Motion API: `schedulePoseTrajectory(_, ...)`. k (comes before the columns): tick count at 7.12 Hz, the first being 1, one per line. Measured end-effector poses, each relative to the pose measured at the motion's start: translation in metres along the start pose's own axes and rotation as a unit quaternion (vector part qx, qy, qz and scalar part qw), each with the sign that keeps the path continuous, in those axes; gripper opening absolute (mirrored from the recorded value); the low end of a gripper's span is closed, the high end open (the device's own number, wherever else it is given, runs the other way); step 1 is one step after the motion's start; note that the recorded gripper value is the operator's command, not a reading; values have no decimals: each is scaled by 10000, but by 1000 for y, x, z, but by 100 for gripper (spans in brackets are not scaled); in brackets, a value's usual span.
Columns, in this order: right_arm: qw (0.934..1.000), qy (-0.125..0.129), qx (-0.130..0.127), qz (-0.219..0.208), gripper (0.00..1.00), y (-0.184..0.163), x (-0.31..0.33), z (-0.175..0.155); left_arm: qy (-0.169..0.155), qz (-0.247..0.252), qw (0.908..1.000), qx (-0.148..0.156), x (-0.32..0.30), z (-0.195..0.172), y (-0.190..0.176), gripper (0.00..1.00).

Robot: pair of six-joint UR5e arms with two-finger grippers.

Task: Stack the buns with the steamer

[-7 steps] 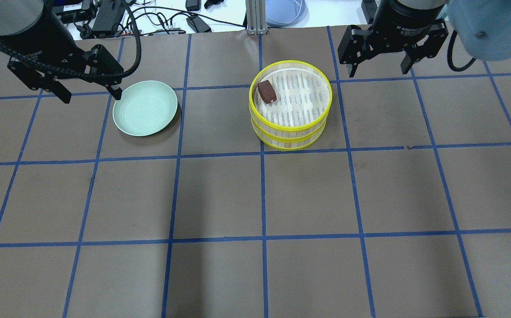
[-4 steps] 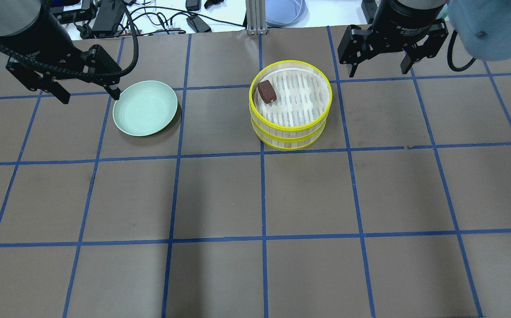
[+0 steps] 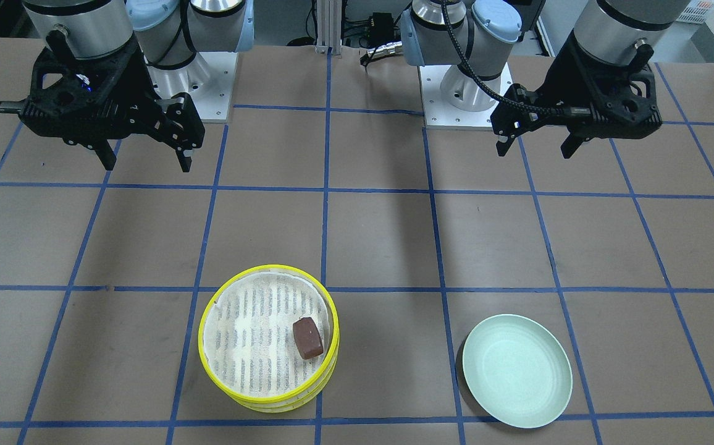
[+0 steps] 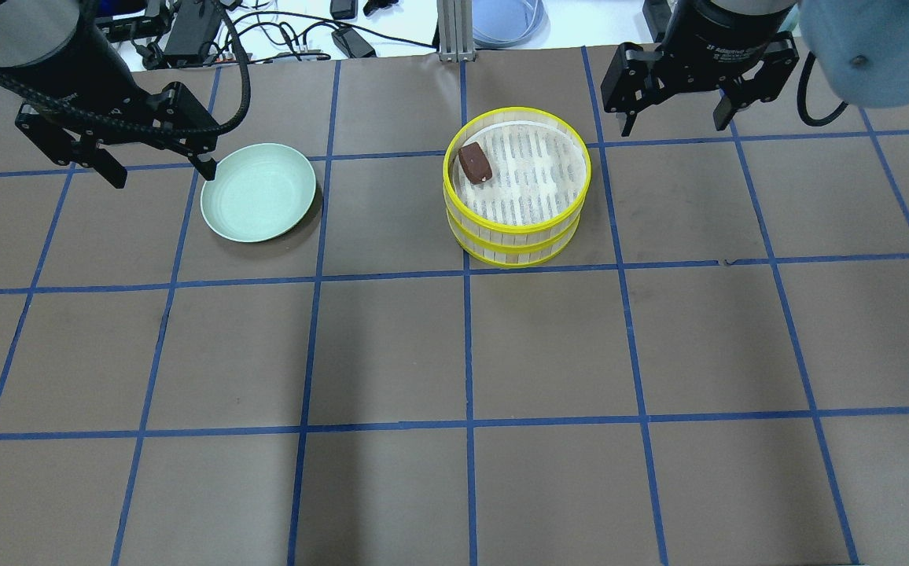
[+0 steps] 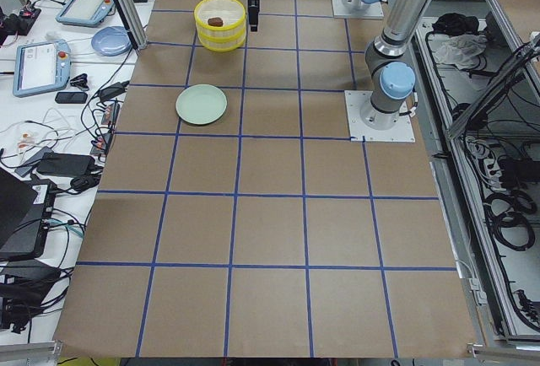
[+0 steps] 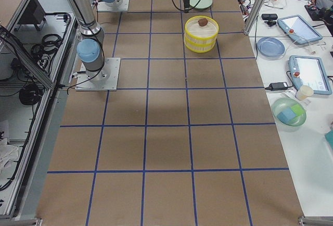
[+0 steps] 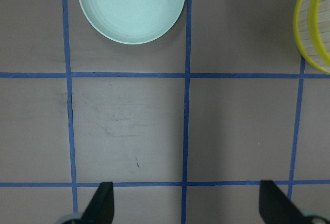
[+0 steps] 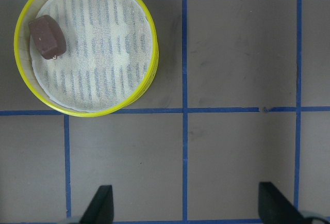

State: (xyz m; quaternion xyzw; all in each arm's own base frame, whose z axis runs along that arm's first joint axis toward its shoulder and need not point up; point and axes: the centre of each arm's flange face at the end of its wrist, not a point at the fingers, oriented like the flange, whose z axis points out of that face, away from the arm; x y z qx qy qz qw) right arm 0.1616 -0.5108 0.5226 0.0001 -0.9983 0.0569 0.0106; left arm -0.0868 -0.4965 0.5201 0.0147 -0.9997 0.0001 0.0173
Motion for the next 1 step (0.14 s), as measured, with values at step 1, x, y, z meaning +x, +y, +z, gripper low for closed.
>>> schedulePoseTrajectory(1,10000,-1,3,0,100,0,0,0,8,-32,10000,-9,-2,2,-2,100)
